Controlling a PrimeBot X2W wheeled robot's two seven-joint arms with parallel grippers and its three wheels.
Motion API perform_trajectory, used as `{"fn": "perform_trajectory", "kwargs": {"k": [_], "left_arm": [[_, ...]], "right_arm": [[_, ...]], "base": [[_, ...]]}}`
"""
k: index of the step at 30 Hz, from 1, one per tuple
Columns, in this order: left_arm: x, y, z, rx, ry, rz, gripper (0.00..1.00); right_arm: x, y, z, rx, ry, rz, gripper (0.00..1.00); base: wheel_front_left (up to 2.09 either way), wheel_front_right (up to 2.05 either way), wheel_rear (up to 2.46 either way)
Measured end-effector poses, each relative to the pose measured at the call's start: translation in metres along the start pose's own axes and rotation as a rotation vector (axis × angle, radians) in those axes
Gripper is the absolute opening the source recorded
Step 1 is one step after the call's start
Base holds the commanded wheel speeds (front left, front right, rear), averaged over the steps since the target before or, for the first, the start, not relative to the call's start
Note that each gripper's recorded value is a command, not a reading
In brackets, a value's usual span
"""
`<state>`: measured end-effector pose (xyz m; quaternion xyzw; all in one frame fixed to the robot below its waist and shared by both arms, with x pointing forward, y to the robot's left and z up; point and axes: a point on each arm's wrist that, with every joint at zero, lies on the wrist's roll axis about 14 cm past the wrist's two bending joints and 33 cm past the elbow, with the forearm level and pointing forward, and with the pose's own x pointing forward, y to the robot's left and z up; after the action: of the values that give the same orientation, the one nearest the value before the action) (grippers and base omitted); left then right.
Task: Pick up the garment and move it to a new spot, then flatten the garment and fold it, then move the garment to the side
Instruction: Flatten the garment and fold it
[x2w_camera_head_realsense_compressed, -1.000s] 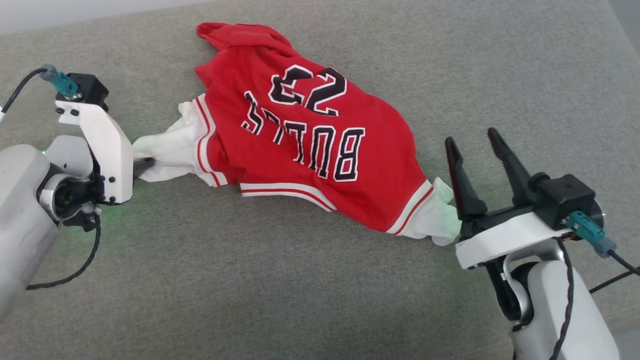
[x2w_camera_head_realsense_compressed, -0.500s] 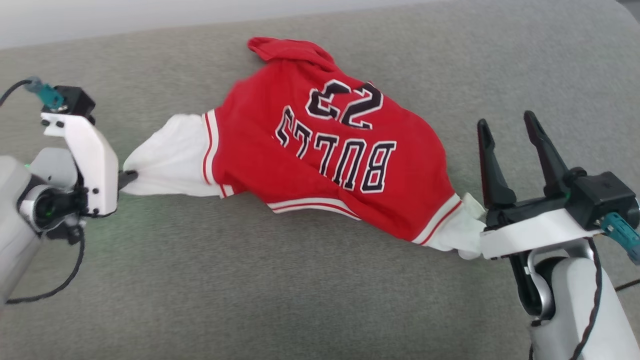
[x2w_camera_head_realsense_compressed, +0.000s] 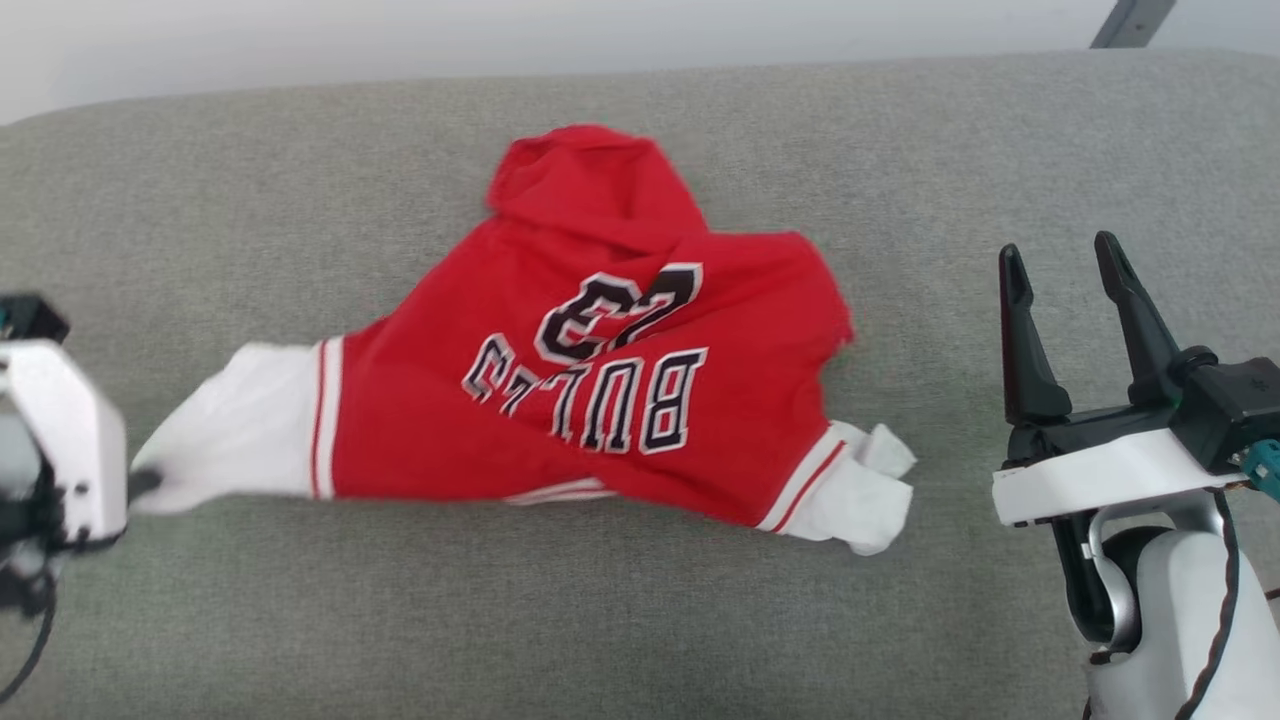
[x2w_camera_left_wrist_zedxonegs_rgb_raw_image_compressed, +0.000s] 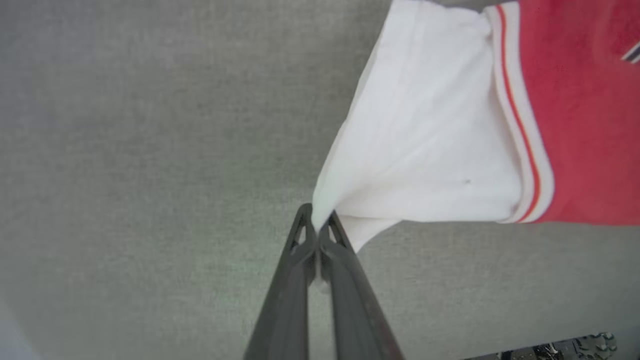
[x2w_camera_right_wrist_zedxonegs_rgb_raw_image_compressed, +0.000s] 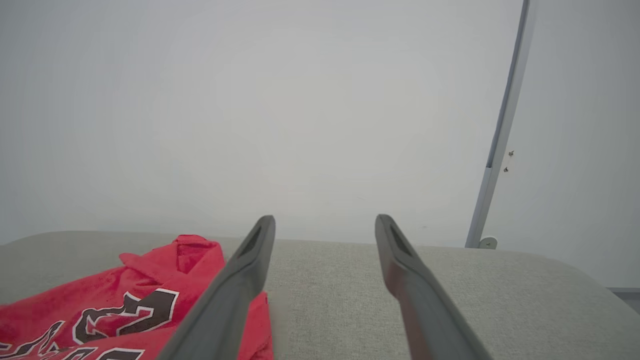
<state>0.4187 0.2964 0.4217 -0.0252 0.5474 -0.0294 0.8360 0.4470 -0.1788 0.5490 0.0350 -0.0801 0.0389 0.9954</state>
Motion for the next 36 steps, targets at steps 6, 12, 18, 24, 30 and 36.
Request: {"fn": "perform_trajectory", "kwargs": {"k": [6,12,18,24,30,36], "left_arm": [[0.002,0.001,-0.030,-0.041,0.040,-0.006,0.00],[0.005,-0.008,-0.025,-0.038,-0.045,-0.034,1.00],[-0.001,-0.015,-0.011,-0.027,-0.177,-0.054,1.00],[-0.018,-0.019,0.002,0.007,-0.362,-0.064,1.00],[-0.037,-0.027,0.006,0.033,-0.557,-0.090,1.00],[-0.056,-0.030,0.011,0.053,-0.737,-0.088,1.00]], "right_arm": [[0.000,0.003,-0.002,0.003,0.008,0.008,1.00],[-0.005,0.007,-0.013,0.010,0.048,0.019,1.00],[-0.013,0.019,-0.020,0.010,0.094,0.051,1.00],[-0.024,0.041,-0.036,0.014,0.198,0.117,1.00],[-0.039,0.058,-0.055,0.028,0.329,0.199,1.00],[-0.055,0.069,-0.074,0.039,0.473,0.269,1.00]], "base": [[0.00,0.00,0.00],[0.00,0.00,0.00],[0.00,0.00,0.00],[0.00,0.00,0.00],[0.00,0.00,0.00],[0.00,0.00,0.00]]}}
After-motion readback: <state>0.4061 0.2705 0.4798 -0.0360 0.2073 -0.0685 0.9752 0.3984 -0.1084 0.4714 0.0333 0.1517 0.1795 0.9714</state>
